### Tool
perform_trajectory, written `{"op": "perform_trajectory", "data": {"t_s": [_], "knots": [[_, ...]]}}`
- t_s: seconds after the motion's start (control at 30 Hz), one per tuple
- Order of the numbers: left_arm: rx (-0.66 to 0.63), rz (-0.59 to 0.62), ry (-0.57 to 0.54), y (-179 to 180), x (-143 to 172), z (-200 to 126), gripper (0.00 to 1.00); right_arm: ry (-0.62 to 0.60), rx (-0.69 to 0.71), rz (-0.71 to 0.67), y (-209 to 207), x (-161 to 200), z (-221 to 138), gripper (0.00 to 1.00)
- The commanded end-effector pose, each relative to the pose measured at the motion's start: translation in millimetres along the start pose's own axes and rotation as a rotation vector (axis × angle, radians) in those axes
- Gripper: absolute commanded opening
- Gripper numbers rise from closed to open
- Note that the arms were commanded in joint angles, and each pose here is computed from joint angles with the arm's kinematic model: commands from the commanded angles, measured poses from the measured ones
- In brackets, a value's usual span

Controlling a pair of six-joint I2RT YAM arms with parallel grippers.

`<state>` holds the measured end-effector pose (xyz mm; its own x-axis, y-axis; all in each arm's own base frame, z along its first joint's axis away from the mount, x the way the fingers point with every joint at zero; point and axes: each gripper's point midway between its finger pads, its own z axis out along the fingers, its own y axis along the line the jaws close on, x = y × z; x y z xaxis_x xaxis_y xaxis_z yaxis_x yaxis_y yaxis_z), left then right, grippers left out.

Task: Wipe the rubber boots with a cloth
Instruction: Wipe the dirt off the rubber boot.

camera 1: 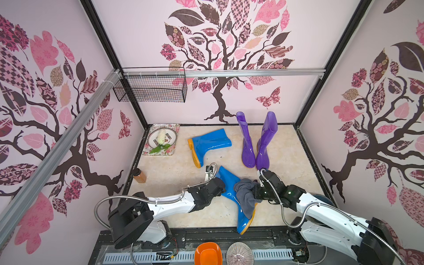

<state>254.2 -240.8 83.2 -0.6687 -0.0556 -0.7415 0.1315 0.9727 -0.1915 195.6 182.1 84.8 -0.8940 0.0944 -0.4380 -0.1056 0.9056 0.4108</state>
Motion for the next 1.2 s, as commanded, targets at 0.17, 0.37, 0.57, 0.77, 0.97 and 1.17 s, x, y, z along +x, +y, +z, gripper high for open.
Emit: {"op": "perform_trajectory", "data": {"t_s": [0.17,0.37,0.57,0.77,0.97,1.17], "knots": [[-0.012,-0.018,-0.051,5,-10,-2,0.0,0.197,-0.096,-0.217,47,107,-13,0.0],[-0.011,-0.018,-0.053,4,-14,-1,0.0,0.251,-0.12,-0.353,84,151,-19,0.0],[-0.005,-0.021,-0.049,6,-12,-3,0.0,0.042,-0.071,-0.255,65,89,-28,0.0],[0.012,-0.028,-0.024,8,-2,-2,0.0,-0.011,-0.019,0.006,2,18,-24,0.0],[0.03,-0.045,-0.012,9,5,-1,0.0,0.021,-0.058,-0.04,20,0,-1,0.0],[0.055,-0.068,-0.025,6,2,-3,0.0,0.054,-0.254,-0.165,112,-16,19,0.0]]}}
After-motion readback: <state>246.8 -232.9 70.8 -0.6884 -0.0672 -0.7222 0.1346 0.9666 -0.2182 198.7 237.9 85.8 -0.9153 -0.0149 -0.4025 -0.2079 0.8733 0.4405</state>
